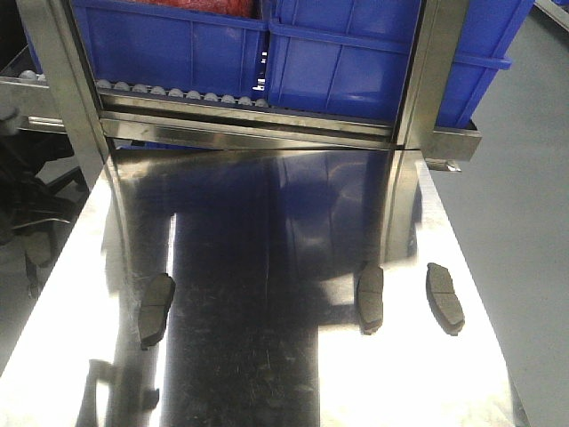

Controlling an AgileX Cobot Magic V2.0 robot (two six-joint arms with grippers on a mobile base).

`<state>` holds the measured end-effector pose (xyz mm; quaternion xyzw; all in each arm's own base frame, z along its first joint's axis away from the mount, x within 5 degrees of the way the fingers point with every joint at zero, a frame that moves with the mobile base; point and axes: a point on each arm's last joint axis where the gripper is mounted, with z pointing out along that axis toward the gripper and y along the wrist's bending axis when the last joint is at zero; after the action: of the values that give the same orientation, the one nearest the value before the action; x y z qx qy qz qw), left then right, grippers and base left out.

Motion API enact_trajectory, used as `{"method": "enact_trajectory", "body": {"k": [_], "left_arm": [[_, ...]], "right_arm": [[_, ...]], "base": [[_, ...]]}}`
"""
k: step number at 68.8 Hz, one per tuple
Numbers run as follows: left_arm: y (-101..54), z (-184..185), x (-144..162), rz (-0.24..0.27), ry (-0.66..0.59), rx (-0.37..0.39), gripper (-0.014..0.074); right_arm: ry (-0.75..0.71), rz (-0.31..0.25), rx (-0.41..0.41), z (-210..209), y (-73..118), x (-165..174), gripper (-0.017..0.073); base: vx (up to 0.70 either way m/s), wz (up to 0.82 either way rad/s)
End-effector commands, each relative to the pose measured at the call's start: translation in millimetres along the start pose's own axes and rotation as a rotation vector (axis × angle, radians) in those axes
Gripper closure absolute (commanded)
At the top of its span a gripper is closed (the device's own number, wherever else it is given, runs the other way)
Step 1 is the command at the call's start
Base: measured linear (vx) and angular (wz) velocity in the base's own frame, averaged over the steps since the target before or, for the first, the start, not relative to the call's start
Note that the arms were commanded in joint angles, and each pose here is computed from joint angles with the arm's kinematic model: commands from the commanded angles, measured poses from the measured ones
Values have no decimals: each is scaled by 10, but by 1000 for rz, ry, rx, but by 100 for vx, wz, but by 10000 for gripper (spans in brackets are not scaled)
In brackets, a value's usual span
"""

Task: Move and align brake pads A on conveyor
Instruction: 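Close the left gripper on the brake pad and lift it, then move the right gripper down toward the outermost brake pad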

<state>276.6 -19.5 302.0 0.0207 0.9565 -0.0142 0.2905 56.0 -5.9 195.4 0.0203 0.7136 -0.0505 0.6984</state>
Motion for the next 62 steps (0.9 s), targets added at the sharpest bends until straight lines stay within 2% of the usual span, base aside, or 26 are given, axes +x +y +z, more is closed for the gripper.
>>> {"method": "enact_trajectory", "body": {"k": [1, 15, 36, 51, 62], "left_arm": [[-15, -353, 8, -11, -189, 15, 600], [0, -642, 375, -12, -342, 19, 600], [18, -817, 944, -14, -544, 26, 600], [30, -853, 1223, -6, -592, 21, 600], [31, -898, 1242, -6, -618, 21, 600]], "right_arm": [[-78, -13, 1, -7, 0, -60, 569], [-78, -13, 1, -7, 0, -60, 569], [-78, -13, 1, -7, 0, -60, 569], [-78, -13, 1, -7, 0, -60, 569], [-78, -13, 1, -7, 0, -60, 569]], "base": [[0, 0], [0, 0], [0, 0], [0, 0], [0, 0]]}}
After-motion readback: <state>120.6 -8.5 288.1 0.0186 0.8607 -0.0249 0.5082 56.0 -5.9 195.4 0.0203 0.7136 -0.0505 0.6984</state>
